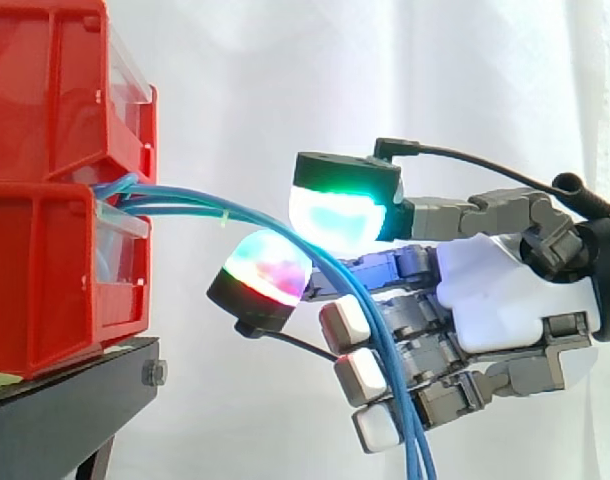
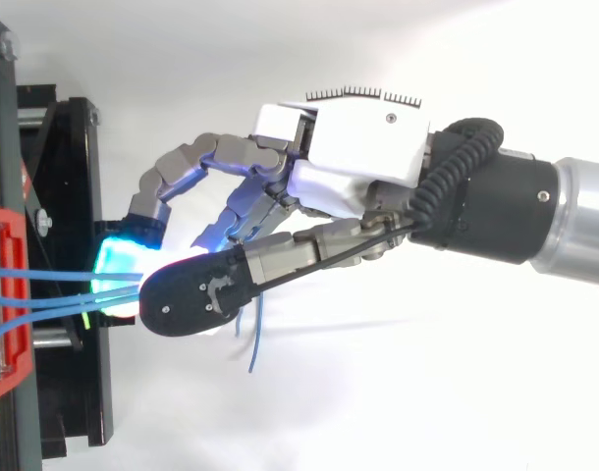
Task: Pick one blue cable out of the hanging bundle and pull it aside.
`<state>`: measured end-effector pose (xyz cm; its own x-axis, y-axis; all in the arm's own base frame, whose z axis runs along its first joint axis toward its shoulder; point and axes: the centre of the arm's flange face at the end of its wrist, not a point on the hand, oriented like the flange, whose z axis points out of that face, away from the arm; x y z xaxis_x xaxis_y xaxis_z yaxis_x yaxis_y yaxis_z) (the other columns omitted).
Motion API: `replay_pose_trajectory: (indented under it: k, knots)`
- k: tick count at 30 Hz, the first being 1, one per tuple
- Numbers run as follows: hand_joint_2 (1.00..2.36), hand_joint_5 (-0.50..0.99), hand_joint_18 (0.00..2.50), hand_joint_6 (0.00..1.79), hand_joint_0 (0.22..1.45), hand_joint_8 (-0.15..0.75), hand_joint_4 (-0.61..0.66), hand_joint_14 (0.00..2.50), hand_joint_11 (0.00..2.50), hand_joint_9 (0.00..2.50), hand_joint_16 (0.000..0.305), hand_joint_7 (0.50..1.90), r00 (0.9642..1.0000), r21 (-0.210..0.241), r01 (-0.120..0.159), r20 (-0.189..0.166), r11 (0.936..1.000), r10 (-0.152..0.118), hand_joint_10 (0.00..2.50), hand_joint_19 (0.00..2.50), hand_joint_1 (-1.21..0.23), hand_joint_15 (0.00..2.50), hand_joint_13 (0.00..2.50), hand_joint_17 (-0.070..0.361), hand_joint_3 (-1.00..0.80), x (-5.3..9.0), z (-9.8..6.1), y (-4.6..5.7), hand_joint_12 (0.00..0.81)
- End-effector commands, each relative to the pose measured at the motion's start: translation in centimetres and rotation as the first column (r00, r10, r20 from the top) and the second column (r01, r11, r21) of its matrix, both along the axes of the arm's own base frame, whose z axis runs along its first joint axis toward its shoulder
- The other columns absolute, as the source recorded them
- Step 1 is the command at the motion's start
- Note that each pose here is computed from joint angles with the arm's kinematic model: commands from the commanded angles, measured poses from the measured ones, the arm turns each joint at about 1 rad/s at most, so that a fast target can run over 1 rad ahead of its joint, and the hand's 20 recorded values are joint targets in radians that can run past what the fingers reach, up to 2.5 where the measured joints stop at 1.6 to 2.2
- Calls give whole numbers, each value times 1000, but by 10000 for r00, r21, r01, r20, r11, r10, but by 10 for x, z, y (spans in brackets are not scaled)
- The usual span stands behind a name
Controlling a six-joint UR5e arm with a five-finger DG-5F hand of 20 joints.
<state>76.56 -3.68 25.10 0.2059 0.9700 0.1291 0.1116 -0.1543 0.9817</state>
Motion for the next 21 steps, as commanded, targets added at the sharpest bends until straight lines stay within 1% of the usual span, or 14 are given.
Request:
replay_pose_trajectory:
  k: [1,3,4,5,6,7,9,12,15,16,17,18,20,21]
  knots:
    - [1010,-142,862,915,617,275,-52,22,773,1070,58,784,10000,-11,17,-62,10000,-17,23,537,-755,644,1030,130,-82,-1,0,-1,356]
    - [1012,-143,854,918,625,272,-76,23,776,1067,57,796,10000,-16,17,-92,10000,-17,19,542,-765,644,1021,128,-74,-1,0,-1,347]
    - [1011,-144,854,920,632,270,-122,23,784,1063,56,833,10000,-16,17,-92,10000,-17,21,533,-776,641,1021,127,-50,-1,0,-1,344]
    - [1006,-149,861,951,665,272,-205,23,772,1065,56,823,9999,-19,17,-107,10000,-17,22,530,-804,635,1021,127,40,-1,0,-1,344]
    - [1005,-150,860,956,673,270,-222,22,775,1065,56,832,9999,-22,2,-153,10000,-2,21,529,-806,631,1022,126,60,-2,-1,-2,341]
    - [1004,-153,849,961,689,260,-261,23,778,1064,55,883,9998,-24,-14,-184,10000,13,21,538,-806,633,1020,124,98,-2,-1,-2,336]
    - [1004,-156,845,969,700,253,-280,21,780,1059,54,862,9998,-22,-13,-200,10000,13,19,538,-810,636,1019,121,118,-2,-1,-4,334]
    - [1012,-167,813,966,713,225,-298,24,790,1033,50,817,9999,-2,-73,-157,10000,73,22,546,-828,649,999,113,43,-2,0,-5,318]
    - [1022,-177,767,952,734,203,-326,26,813,1003,46,773,9998,21,-148,-145,9999,149,23,533,-862,652,966,103,-79,-1,2,-7,296]
    - [1022,-181,764,958,753,202,-316,25,801,998,46,831,9997,15,-196,-133,9998,196,24,523,-880,639,954,102,-137,-1,3,-6,289]
    - [1019,-177,756,961,787,197,-315,25,805,1000,45,851,9997,20,-211,-118,9998,212,21,524,-896,637,954,100,-253,0,5,-6,284]
    - [1019,-176,755,961,792,196,-321,25,796,1002,44,849,9996,-13,-248,-113,9997,248,23,519,-901,643,955,100,-273,0,8,-8,287]
    - [1010,-168,759,963,817,197,-321,23,795,1005,44,875,9996,-102,-262,-146,9996,261,23,513,-919,637,956,98,-387,-1,10,-9,284]
    - [1009,-167,760,963,818,194,-319,23,789,1008,44,878,9995,-134,-252,-167,9996,250,23,510,-924,631,957,98,-396,-1,11,-10,284]
